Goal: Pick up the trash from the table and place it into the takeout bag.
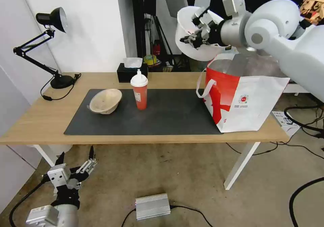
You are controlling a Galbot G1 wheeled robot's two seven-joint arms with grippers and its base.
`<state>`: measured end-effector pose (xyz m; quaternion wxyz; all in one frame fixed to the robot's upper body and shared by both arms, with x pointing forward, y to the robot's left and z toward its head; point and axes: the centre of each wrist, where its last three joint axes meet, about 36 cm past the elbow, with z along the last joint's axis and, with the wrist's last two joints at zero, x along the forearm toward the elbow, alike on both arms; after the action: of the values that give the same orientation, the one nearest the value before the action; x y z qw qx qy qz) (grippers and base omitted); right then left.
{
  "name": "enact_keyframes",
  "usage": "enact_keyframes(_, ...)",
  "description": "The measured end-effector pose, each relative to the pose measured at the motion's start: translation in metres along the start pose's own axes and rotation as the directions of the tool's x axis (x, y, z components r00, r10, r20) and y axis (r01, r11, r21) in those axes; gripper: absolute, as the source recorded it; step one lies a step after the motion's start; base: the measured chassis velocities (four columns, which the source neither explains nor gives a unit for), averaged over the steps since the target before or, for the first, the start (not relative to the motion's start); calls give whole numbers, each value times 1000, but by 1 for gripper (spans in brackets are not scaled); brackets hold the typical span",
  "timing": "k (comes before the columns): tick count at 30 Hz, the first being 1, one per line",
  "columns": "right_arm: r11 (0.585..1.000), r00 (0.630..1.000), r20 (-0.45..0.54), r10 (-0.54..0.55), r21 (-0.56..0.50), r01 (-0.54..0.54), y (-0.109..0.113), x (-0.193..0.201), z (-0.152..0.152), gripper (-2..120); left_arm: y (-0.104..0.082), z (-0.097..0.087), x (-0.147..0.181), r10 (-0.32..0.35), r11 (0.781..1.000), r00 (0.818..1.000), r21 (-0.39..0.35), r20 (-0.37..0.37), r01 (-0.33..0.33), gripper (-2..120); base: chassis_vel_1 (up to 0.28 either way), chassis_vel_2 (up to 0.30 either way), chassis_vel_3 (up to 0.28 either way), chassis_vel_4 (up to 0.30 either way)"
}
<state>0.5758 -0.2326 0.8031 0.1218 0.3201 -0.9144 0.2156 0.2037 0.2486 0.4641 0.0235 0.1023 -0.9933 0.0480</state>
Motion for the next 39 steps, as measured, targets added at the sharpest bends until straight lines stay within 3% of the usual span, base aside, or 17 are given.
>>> enact_keyframes(15, 993, 993, -58, 108, -48, -110, -33, 36, 47, 0, 0, -8, 6, 19, 1000, 1000, -13, 6, -19, 100, 0, 0, 0, 0)
enact_keyframes(25, 986, 988, -73, 135, -84, -141, -43, 49, 68, 0, -1, -9, 8, 20, 1000, 1000, -19, 5, -20, 100, 0, 0, 0, 0)
enact_keyframes(32, 969, 992, -63, 107, -218, -119, -54, 49, 83, 0, -1, -6, 9, 1, 1000, 1000, -24, 10, -1, 100, 0, 0, 0, 0)
enact_keyframes(39, 921, 996, -20, 87, -378, -89, -63, 45, 93, 0, -1, -4, 11, 0, 1000, 1000, -30, 3, 0, 100, 0, 0, 0, 0)
